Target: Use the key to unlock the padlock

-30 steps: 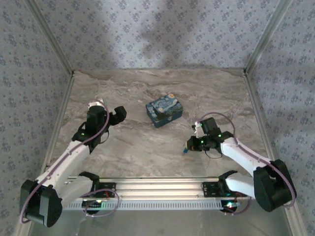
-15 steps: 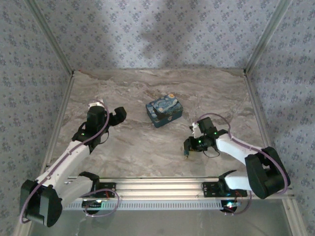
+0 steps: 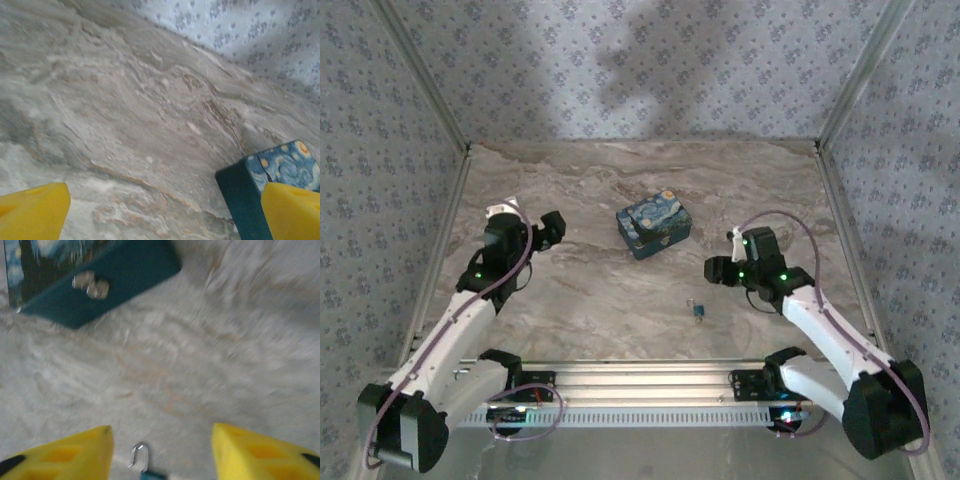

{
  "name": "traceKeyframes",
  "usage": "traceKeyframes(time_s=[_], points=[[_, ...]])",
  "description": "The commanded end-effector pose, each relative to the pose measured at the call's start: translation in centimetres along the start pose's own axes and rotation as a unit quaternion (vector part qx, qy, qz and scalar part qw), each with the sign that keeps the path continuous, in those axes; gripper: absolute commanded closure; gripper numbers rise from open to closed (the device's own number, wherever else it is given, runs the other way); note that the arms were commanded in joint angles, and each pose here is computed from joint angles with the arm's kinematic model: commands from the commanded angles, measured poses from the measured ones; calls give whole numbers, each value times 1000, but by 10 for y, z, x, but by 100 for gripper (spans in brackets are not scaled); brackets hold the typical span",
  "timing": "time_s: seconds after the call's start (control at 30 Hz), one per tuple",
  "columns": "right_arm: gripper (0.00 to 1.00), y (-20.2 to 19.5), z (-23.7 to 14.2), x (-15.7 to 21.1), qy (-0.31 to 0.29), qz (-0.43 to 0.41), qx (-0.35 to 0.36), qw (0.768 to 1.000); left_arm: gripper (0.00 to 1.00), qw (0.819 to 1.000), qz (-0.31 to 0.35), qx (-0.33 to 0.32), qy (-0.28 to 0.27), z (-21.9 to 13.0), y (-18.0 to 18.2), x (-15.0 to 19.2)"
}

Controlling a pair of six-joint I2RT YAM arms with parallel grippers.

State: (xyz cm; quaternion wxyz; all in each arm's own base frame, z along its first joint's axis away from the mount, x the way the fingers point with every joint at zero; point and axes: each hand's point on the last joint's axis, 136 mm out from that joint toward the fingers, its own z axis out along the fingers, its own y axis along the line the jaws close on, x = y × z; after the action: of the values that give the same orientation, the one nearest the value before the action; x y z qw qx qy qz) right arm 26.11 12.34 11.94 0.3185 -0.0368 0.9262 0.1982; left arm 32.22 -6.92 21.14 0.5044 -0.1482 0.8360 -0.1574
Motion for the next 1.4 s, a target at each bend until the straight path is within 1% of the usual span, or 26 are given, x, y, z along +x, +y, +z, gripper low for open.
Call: traceKeyframes(time_s=[0.0, 0.1, 0.13, 0.17, 0.27, 0.33, 0.4, 0.47, 0.53, 0.6, 0.7, 0.77, 0.83, 0.87, 0.93, 1.17, 1.23, 1.37], points=[[34, -24, -23, -42, -92, -28, 80, 992, 2, 995, 50, -32, -75, -15, 9, -37], [15, -45, -39, -65, -158, -37, 131, 978, 2, 987, 79, -73, -123, -24, 26, -49], [7, -52, -43, -73, -183, -39, 148, 971, 2, 983, 87, -87, -138, -27, 34, -52], [0, -61, -47, -79, -201, -37, 167, 964, 2, 980, 93, -98, -149, -29, 40, -55], [0, -88, -49, -88, -235, -19, 216, 948, 2, 971, 106, -131, -170, -31, 59, -57], [0, -102, -46, -91, -245, -19, 230, 942, 2, 967, 109, -157, -169, -30, 74, -56], [0, -108, -37, -97, -255, -49, 225, 939, 2, 964, 119, -174, -162, -25, 86, -52], [0, -110, -21, -96, -244, -89, 216, 941, 2, 960, 135, -187, -156, -16, 97, -45], [0, -117, -9, -95, -232, -96, 219, 943, 2, 959, 138, -201, -146, -8, 108, -36], [0, -121, 1, -96, -235, -100, 213, 943, 2, 961, 142, -203, -125, 2, 115, -27], [0, -125, 13, -96, -255, -101, 193, 942, 2, 964, 160, -190, -98, 18, 118, -13], [0, -130, 21, -93, -246, -107, 196, 943, 2, 965, 171, -182, -84, 25, 117, -6], [0, -131, 26, -94, -251, -117, 195, 941, 2, 965, 178, -175, -78, 31, 117, 0], [0, -131, 28, -94, -244, -125, 193, 942, 2, 965, 181, -171, -78, 34, 117, 1], [0, -132, 28, -98, -258, -134, 193, 937, 2, 966, 185, -163, -75, 39, 117, 6], [0, -159, 42, -87, -270, -84, 183, 942, 2, 969, 211, -113, -67, 57, 106, 17], [0, -164, 45, -88, -246, -73, 184, 949, 2, 969, 215, -101, -64, 61, 103, 20], [0, -165, 47, -90, -246, -75, 191, 948, 2, 970, 223, -77, -64, 71, 98, 25]])
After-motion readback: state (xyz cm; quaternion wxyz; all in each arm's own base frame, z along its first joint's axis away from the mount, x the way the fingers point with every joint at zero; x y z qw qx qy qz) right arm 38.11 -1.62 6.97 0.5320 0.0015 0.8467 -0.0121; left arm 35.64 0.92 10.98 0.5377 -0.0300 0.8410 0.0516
